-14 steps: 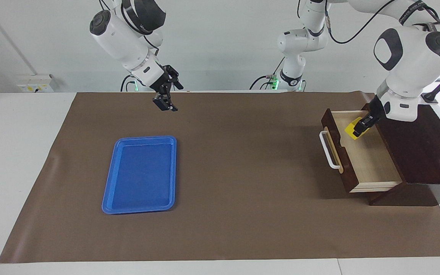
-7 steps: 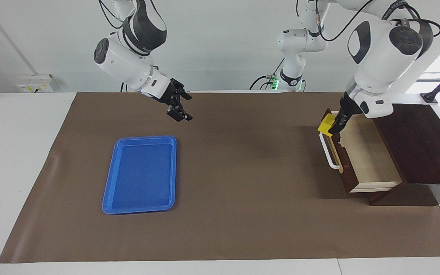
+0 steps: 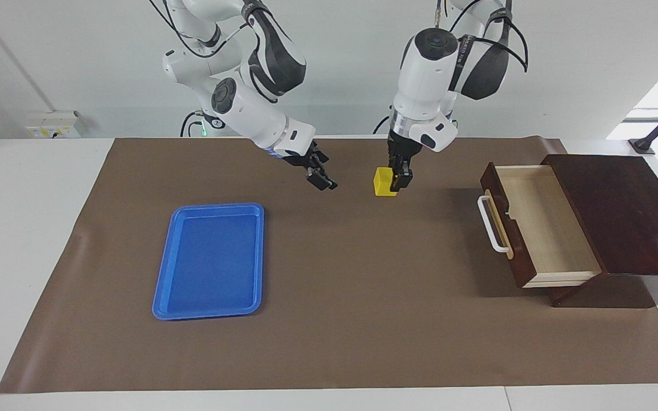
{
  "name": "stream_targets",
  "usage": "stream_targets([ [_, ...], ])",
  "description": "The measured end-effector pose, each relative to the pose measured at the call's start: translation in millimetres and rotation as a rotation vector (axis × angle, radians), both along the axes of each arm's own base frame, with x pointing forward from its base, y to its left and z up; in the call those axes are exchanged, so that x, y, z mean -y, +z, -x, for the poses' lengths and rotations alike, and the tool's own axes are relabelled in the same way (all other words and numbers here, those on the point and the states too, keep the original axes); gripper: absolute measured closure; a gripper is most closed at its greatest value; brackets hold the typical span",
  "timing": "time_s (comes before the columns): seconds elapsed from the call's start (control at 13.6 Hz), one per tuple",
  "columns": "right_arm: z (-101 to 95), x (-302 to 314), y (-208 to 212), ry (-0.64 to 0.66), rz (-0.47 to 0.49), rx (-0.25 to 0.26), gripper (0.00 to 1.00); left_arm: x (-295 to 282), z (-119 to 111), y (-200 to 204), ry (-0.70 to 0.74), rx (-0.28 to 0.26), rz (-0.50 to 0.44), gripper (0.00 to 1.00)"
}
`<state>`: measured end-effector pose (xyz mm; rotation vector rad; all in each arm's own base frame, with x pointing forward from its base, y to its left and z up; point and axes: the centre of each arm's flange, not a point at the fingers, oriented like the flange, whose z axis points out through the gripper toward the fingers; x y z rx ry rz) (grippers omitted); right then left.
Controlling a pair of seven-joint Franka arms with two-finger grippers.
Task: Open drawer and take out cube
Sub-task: 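Lift the cube with the left gripper while the right gripper approaches, then grasp the yellow cube with the right gripper from the left gripper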
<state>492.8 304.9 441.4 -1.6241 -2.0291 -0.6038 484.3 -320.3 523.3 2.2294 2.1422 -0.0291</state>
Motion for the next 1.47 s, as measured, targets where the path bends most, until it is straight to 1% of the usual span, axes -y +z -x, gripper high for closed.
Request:
stream_targets([
  [0.15,-2.6,-11.2,2.7,0.011,-0.005,0.012,0.0,10.3,11.3,-10.3,0.071,-0.018,-0.009,0.45],
  [0.29,-7.5,-14.6,6.9,0.012,-0.01,0.022,0.0,18.2,21.1,-24.8,0.102,-0.036,-0.021,0.45],
  [0.44,-14.0,-18.9,10.1,0.002,-0.014,0.02,0.0,19.7,22.8,-29.0,0.121,-0.036,-0.021,0.45],
  [0.66,-17.9,-30.6,-0.9,-0.043,-0.031,-0.05,0.0,19.2,22.3,-27.6,0.152,-0.031,-0.016,0.45],
  [0.81,-16.0,-41.3,-10.1,-0.048,-0.035,-0.076,0.0,23.1,25.3,-26.9,0.152,-0.03,-0.015,0.45],
  [0.88,-13.7,-49.2,-8.8,-0.047,-0.035,-0.082,0.0,25.0,26.8,-26.9,0.151,-0.03,-0.015,0.45],
  [1.17,-13.7,-55.6,-1.2,-0.048,-0.043,-0.068,0.0,24.8,26.7,-27.1,0.152,-0.03,-0.015,0.45],
  [1.32,-8.8,-68.1,-1.9,-0.047,-0.045,-0.042,0.0,24.8,26.7,-27.1,0.152,-0.03,-0.015,0.45],
  [1.47,-6.1,-74.6,-3.8,-0.051,-0.043,-0.036,0.0,23.0,26.0,-28.2,0.156,-0.032,-0.017,0.45],
])
